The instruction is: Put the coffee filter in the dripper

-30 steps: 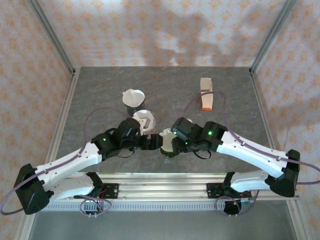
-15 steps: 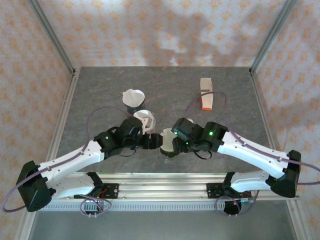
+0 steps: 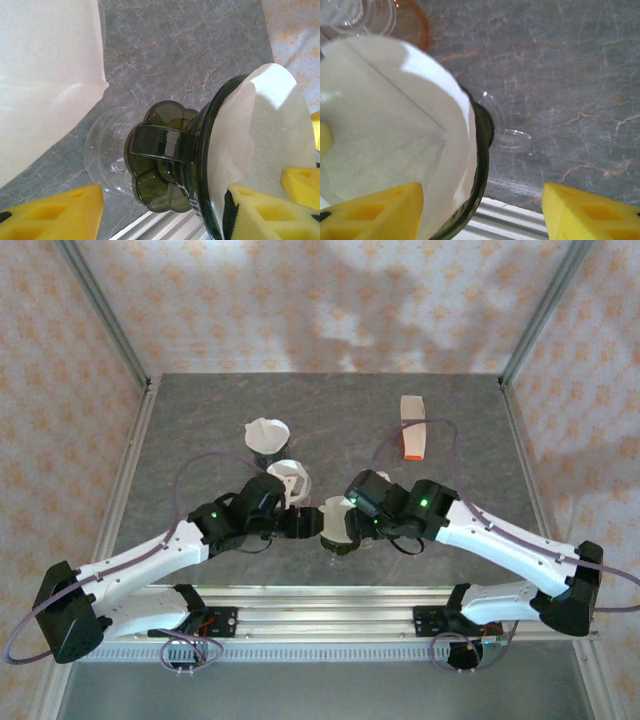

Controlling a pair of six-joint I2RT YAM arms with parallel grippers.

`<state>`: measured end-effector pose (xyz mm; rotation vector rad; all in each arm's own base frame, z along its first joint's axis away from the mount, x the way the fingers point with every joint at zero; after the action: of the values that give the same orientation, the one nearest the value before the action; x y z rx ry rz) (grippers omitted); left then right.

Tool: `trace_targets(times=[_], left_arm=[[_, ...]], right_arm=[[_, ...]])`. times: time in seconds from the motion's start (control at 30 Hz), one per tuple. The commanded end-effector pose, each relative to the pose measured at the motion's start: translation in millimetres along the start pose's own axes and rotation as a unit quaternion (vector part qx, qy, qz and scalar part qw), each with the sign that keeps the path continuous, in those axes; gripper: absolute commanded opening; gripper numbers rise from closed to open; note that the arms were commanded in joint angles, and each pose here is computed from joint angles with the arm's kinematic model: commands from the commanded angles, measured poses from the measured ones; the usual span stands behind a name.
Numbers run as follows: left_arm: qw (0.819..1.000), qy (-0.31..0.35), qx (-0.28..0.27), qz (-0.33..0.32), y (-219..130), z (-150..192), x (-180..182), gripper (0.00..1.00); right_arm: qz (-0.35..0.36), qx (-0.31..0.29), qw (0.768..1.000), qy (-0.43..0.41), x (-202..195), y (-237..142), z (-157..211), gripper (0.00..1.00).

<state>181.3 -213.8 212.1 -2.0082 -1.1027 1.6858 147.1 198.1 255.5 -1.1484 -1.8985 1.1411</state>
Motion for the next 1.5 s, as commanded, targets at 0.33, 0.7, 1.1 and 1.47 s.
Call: trace_targets(times=[0.33, 0.7, 1.1, 1.47], left_arm=[[1.000, 0.006, -0.003, -0.002, -2, -2, -5, 0.67], [1.000, 0.005, -0.002, -0.002, -1, -2, -5, 0.68], [1.000, 0.003, 0.000, -0.004, -1, -1, -3, 0.68], [1.000, 0.001, 0.001, -0.004, 0, 1, -1, 0.68]], right_arm=[[-0.002, -0.012, 0.996, -0.092, 9, 2, -51, 0.74], [0.015, -0.010, 0.995, -0.097, 10, 17, -65, 0.74], [0.019, -0.016, 0.996, -0.083, 12, 27, -73, 0.74], [0.026, -0.025, 0.997, -0.069, 8, 24, -72, 0.74]])
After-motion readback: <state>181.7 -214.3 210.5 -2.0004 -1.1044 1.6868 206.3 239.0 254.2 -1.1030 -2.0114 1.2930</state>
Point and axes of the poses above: each hand's point on the last joint's axis, 136 mm out from that joint toward the fingers, its own y axis out along the fingers, its own x axis along the line the jaws close on, z = x × y, the point moved 7 cm from there along -y, back along the fingers, and after that the axes turned 13 degrees about -y, right-handed, at the moved point
